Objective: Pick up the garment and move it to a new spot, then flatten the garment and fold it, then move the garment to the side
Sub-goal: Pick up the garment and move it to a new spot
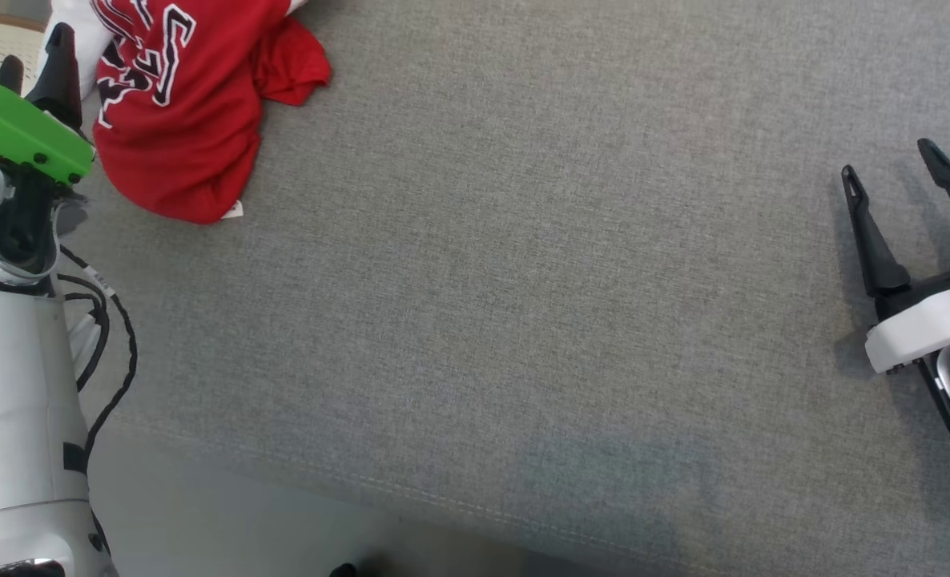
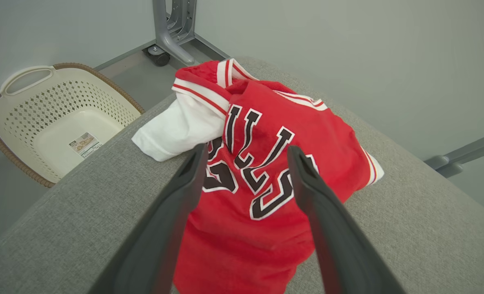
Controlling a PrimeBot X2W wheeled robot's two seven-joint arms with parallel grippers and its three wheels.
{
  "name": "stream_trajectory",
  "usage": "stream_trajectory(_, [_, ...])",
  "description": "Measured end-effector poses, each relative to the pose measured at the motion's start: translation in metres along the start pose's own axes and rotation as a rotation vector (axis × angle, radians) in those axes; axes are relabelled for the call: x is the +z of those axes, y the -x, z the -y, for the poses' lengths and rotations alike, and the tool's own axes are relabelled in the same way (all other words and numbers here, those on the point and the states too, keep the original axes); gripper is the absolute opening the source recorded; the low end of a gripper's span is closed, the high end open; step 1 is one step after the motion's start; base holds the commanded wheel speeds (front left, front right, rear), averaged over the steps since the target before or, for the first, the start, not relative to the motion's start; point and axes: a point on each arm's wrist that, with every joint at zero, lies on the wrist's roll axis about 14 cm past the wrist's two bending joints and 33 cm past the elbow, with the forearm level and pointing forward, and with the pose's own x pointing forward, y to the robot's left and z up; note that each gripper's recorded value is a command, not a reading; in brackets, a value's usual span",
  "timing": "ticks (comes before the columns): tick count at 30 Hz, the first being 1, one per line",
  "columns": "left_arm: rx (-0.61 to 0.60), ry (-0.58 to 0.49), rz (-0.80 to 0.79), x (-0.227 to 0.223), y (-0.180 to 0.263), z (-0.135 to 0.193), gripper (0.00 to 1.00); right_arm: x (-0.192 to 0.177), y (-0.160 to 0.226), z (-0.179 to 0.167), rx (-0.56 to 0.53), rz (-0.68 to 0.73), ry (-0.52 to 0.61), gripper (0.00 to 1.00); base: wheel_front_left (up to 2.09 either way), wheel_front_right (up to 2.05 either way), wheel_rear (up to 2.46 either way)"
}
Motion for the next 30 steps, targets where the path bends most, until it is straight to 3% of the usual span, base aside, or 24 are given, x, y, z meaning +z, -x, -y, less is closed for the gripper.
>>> stream_trajectory(7, [0.064, 0.042, -0.127, -0.060, -0.024, -0.012, 1.00, -0.023, -0.006, 0.010, -0.009, -0.033, -0.008, 1.00, 0.00, 0.00, 0.00])
stream_trajectory(22, [0.120, 0.047, -0.300, -0.119, -0.027, -0.025, 1.00, -0.019, 0.004, 0.031, -0.051, -0.039, 0.023, 1.00, 0.00, 0.00, 0.00])
stream_trajectory(23, [0.119, 0.046, -0.306, -0.121, -0.027, -0.024, 0.91, -0.019, 0.005, 0.033, -0.057, -0.045, 0.025, 1.00, 0.00, 0.00, 0.00])
stream_trajectory(24, [0.118, 0.046, -0.313, -0.122, -0.027, -0.023, 0.46, -0.019, 0.006, 0.034, -0.061, -0.047, 0.027, 1.00, 0.00, 0.00, 0.00])
stream_trajectory(25, [0.116, 0.045, -0.315, -0.122, -0.027, -0.022, 0.17, -0.019, 0.007, 0.034, -0.062, -0.049, 0.027, 1.00, 0.00, 0.00, 0.00])
stream_trajectory(26, [0.113, 0.046, -0.317, -0.122, -0.027, -0.022, 0.00, -0.019, 0.009, 0.034, -0.062, -0.053, 0.027, 1.00, 0.00, 0.00, 0.00])
stream_trajectory(30, [0.076, 0.041, -0.340, -0.125, -0.024, -0.011, 0.00, -0.018, 0.013, 0.034, -0.066, -0.056, 0.029, 1.00, 0.00, 0.00, 0.00])
